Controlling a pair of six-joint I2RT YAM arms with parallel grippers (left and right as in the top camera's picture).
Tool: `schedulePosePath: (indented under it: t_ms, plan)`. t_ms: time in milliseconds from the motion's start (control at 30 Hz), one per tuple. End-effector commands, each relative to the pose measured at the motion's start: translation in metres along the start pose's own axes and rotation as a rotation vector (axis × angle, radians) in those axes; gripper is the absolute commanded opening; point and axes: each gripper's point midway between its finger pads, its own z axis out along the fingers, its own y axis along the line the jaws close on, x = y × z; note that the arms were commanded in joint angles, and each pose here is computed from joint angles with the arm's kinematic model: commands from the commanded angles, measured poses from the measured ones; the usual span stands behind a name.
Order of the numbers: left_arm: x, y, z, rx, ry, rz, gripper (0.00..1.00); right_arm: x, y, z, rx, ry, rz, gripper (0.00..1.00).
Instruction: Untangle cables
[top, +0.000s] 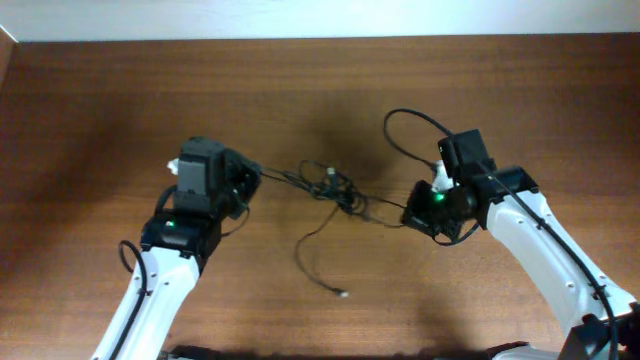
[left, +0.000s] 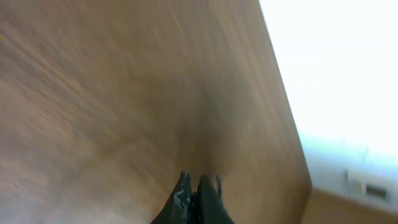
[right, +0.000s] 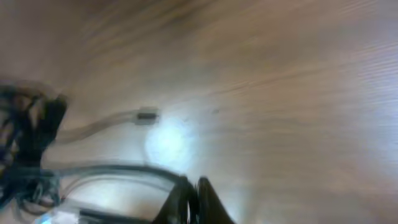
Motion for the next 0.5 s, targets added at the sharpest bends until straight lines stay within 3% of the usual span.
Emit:
schedulePosePath:
  t_ms: [0,33,67,100,133,167,333,367,433,467]
  plan:
    - [-0.024,-0.008,-0.004,0.007,-0.091,-0.001,0.07,0.034,0.056,0.005,-0.294,0.117,-0.391,0.04]
    - [-0.013,-0.005,0.003,-0.013,-0.061,0.012,0.14,0.042,0.076,0.007,-0.354,0.118,-0.47,0.04]
    - [-0.007,-0.003,0.007,-0.029,-0.042,0.02,0.29,0.045,0.084,0.008,-0.37,0.112,-0.506,0.04]
    - [0.005,0.003,0.015,-0.056,-0.004,0.032,0.66,0.05,0.094,0.011,-0.389,0.104,-0.555,0.04]
    - [0.017,0.005,0.02,-0.067,0.042,0.042,0.88,0.053,0.101,0.012,-0.403,0.098,-0.585,0.04]
    - [0.027,0.006,0.025,-0.068,0.086,0.057,0.98,0.055,0.105,0.013,-0.409,0.093,-0.603,0.04]
    - [0.089,0.03,0.05,-0.125,0.404,0.021,0.99,0.048,0.103,0.015,-0.381,0.063,-0.605,0.04]
    - [0.104,0.035,0.053,-0.134,0.493,-0.001,0.96,0.046,0.101,0.016,-0.369,0.056,-0.604,0.04]
    - [0.124,0.045,0.058,-0.154,0.611,-0.039,0.73,0.042,0.097,0.017,-0.34,0.041,-0.592,0.04]
    - [0.142,0.054,0.059,-0.176,0.721,-0.082,0.66,0.04,0.095,0.018,-0.325,0.034,-0.578,0.04]
